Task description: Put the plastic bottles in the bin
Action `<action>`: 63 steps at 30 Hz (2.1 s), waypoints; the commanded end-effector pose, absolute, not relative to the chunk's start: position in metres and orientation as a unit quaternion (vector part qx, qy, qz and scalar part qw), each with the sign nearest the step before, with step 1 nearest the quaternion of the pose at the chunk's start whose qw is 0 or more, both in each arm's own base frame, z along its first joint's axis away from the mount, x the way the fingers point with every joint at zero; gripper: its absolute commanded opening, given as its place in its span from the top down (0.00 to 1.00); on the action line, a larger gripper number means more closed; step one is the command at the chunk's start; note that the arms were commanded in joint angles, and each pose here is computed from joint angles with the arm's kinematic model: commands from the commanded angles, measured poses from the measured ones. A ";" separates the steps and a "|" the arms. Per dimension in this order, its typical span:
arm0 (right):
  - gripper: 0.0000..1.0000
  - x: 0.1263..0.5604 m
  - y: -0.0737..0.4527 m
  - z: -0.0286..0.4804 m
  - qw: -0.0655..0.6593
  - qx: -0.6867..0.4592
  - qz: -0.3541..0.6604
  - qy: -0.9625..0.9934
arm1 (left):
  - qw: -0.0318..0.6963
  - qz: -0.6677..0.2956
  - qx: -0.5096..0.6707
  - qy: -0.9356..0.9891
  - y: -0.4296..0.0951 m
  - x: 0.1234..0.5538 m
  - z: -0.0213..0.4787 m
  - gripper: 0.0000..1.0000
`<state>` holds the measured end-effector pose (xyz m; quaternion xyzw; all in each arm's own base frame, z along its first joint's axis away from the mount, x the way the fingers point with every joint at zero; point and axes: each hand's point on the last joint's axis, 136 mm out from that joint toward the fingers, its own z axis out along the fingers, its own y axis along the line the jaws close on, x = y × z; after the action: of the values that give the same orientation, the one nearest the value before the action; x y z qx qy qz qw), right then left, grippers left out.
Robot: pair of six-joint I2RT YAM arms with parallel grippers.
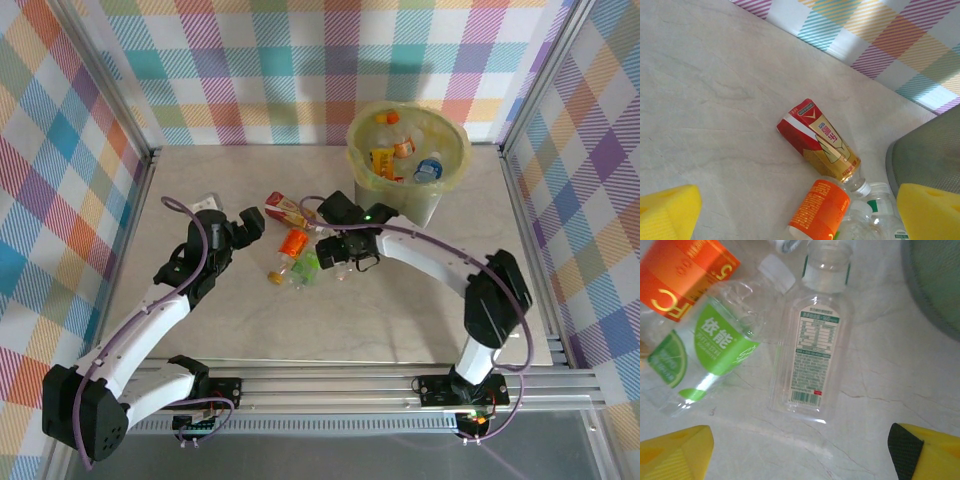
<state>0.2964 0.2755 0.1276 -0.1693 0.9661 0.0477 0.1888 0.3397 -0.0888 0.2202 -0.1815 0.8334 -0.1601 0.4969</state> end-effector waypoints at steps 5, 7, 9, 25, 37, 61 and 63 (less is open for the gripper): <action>0.17 0.325 0.290 0.106 0.178 -0.151 0.056 0.971 | 0.493 -0.148 -0.201 0.834 -0.077 0.338 0.211 0.00; 0.18 0.330 0.288 0.099 0.176 -0.146 0.052 0.972 | 0.492 -0.148 -0.200 0.834 -0.076 0.338 0.210 0.00; 0.20 0.335 0.286 0.092 0.171 -0.140 0.052 0.974 | 0.492 -0.147 -0.199 0.835 -0.076 0.338 0.209 0.00; 0.33 0.357 0.286 0.059 0.153 -0.132 0.041 0.979 | 0.488 -0.152 -0.199 0.836 -0.076 0.340 0.204 0.00; 0.52 0.353 0.279 0.042 0.139 -0.126 0.035 0.982 | 0.487 -0.159 -0.187 0.838 -0.081 0.341 0.204 0.00; 1.00 0.289 0.281 0.177 0.210 -0.140 0.154 0.955 | 0.482 -0.179 -0.175 0.840 -0.091 0.348 0.200 0.00; 1.00 0.284 0.284 0.197 0.225 -0.145 0.174 0.948 | 0.482 -0.183 -0.174 0.839 -0.092 0.349 0.201 0.00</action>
<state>0.2959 0.2771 0.1676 -0.1401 0.9563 0.1370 0.2171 0.3438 -0.0936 0.1962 -0.1756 0.8461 -0.1750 0.4718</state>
